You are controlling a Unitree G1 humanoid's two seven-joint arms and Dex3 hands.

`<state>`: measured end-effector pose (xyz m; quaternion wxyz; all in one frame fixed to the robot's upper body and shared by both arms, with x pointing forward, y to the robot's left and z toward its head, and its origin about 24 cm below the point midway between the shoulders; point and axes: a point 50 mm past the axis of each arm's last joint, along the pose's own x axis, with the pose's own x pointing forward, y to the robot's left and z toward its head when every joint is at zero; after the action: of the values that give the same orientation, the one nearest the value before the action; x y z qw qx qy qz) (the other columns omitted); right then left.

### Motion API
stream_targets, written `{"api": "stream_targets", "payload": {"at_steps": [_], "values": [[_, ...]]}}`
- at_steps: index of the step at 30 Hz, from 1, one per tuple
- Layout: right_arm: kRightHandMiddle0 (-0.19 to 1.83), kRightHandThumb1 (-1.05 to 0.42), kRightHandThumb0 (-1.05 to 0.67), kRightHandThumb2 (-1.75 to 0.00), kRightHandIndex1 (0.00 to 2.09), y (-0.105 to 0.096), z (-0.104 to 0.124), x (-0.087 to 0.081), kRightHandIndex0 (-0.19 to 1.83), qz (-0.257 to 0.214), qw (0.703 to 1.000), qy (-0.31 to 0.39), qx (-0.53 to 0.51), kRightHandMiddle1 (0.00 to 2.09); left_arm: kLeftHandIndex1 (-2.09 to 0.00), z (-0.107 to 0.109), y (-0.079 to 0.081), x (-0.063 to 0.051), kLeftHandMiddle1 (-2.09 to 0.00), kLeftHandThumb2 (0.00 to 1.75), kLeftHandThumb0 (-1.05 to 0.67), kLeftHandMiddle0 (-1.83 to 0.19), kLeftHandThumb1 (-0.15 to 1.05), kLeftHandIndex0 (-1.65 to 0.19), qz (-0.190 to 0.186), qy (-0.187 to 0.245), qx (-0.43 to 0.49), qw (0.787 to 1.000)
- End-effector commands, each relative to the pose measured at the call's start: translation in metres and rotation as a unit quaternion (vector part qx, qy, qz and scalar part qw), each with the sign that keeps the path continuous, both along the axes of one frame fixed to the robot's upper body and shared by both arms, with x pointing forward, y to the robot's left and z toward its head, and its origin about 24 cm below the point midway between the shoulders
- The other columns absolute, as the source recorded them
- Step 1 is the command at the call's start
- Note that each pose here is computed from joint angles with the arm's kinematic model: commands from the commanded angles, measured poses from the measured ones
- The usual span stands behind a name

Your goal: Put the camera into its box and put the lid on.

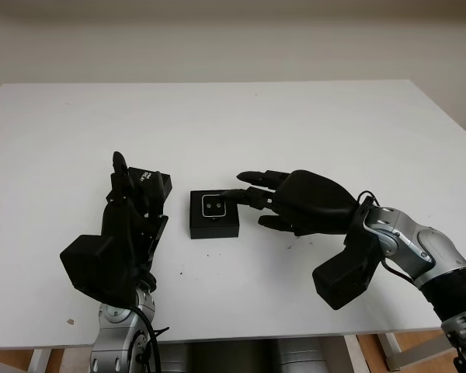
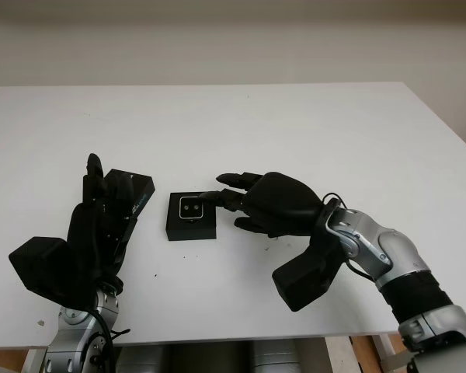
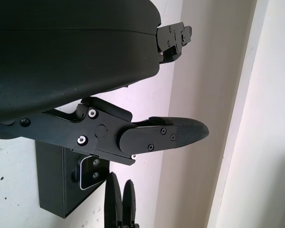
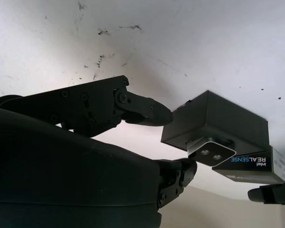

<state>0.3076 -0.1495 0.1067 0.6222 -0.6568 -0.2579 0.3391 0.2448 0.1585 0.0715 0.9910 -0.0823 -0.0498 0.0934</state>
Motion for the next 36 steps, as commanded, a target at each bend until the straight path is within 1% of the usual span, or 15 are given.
{"api": "stream_targets", "payload": {"at_steps": [1,4,6,11,24,29,31,36], "values": [[0.01,-1.05,-0.18,-0.61,0.00,0.003,0.004,0.000,0.02,0.007,1.000,-0.011,-0.012,0.08,-0.06,0.003,-0.004,0.001,-0.05,0.44,-0.57,0.13,1.05,0.15,0.000,-0.009,-0.011,1.000],[0.00,-1.05,-0.17,-0.60,0.01,0.007,0.003,0.000,-0.01,0.010,1.000,-0.014,-0.013,0.07,-0.06,0.003,-0.004,0.001,-0.05,0.43,-0.58,0.13,1.05,0.15,0.000,-0.008,-0.011,1.000],[-0.07,-1.05,-0.17,-0.62,0.00,0.009,0.003,0.001,-0.10,0.012,1.000,-0.016,-0.016,0.04,-0.06,0.002,-0.005,0.001,-0.05,0.44,-0.57,0.13,1.05,0.15,0.001,-0.007,-0.011,1.000],[-0.14,-1.05,-0.17,-0.61,0.00,0.014,0.004,0.002,-0.18,0.018,0.999,-0.029,-0.012,0.01,-0.06,0.001,-0.005,0.000,-0.05,0.44,-0.57,0.14,1.05,0.15,0.001,-0.010,-0.015,1.000],[-0.18,-1.05,-0.17,-0.57,0.00,0.020,0.007,0.004,-0.19,0.030,0.998,-0.052,-0.027,0.03,-0.05,0.001,-0.008,0.000,-0.05,0.45,-0.55,0.14,1.05,0.16,0.001,-0.012,-0.020,1.000],[-0.16,-1.05,-0.17,-0.56,0.00,0.021,0.006,0.004,-0.19,0.034,0.997,-0.054,-0.035,0.05,-0.05,0.001,-0.008,0.000,-0.05,0.46,-0.55,0.15,1.05,0.16,-0.001,-0.015,-0.018,1.000],[-0.12,-1.05,-0.17,-0.54,0.02,0.022,0.005,0.003,-0.17,0.038,0.997,-0.057,-0.030,0.07,-0.05,0.001,-0.009,-0.001,-0.05,0.46,-0.55,0.14,1.05,0.16,0.001,-0.014,-0.018,1.000],[-0.12,-1.05,-0.18,-0.58,0.03,0.022,0.003,0.004,-0.18,0.037,0.997,-0.047,-0.055,0.06,-0.06,0.000,-0.009,-0.003,-0.06,0.45,-0.55,0.14,1.05,0.16,0.003,-0.012,-0.022,1.000]]}}
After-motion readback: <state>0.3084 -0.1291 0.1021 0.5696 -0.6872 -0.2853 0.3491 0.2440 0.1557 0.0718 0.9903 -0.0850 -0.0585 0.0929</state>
